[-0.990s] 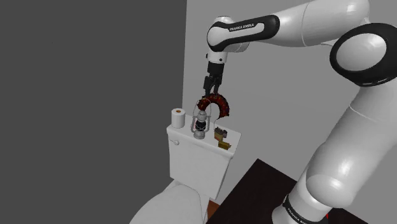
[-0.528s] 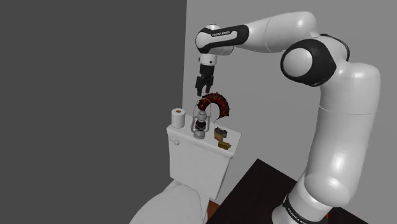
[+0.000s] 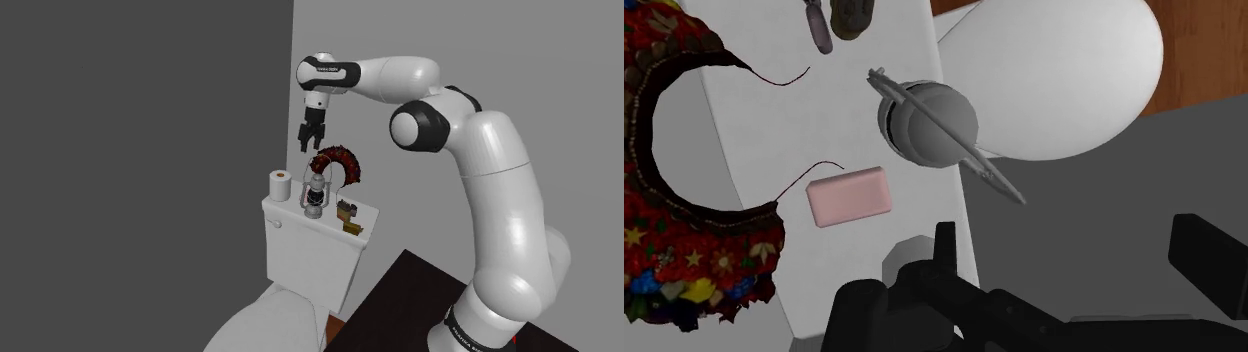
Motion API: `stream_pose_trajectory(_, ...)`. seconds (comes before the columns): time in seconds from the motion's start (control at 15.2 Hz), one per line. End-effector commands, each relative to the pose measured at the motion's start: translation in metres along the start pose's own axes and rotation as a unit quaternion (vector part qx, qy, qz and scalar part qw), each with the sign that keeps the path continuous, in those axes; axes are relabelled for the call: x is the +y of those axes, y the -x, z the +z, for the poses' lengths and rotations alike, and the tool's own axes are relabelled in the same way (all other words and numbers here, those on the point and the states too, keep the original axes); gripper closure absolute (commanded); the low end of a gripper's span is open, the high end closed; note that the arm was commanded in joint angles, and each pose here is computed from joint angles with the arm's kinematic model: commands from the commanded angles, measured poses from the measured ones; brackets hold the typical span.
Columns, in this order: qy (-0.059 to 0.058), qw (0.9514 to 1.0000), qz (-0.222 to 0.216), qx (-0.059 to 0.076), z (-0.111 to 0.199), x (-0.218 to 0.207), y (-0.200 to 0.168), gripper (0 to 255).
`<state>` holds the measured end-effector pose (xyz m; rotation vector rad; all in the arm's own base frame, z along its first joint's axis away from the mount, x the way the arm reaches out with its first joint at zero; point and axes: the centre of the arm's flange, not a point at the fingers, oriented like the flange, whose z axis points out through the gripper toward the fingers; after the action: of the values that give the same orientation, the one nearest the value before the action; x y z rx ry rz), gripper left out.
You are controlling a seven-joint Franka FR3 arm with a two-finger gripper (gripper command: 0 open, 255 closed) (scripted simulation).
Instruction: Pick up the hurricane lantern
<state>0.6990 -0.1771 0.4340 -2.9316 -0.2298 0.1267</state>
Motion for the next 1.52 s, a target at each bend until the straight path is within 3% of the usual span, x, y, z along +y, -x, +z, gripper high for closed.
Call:
stream_pose_trajectory(0.0,-0.001,1.0000,0.000,0.000,0.009,0.004,-0.004,0)
stream_pose_trajectory(0.46,-0.001,1.0000,0.000,0.000,0.037,0.010,-0.007,0)
stream_pose_trajectory(0.53,-0.001,1.0000,0.000,0.000,0.037,0.010,-0.006,255)
stream_pose_trajectory(1.12,-0.001,1.0000,0.000,0.000,0.037,0.010,-0.007,255)
stream_pose_trajectory(1.45,-0.001,1.0000,0.000,0.000,0.011,0.004,-0.005,255)
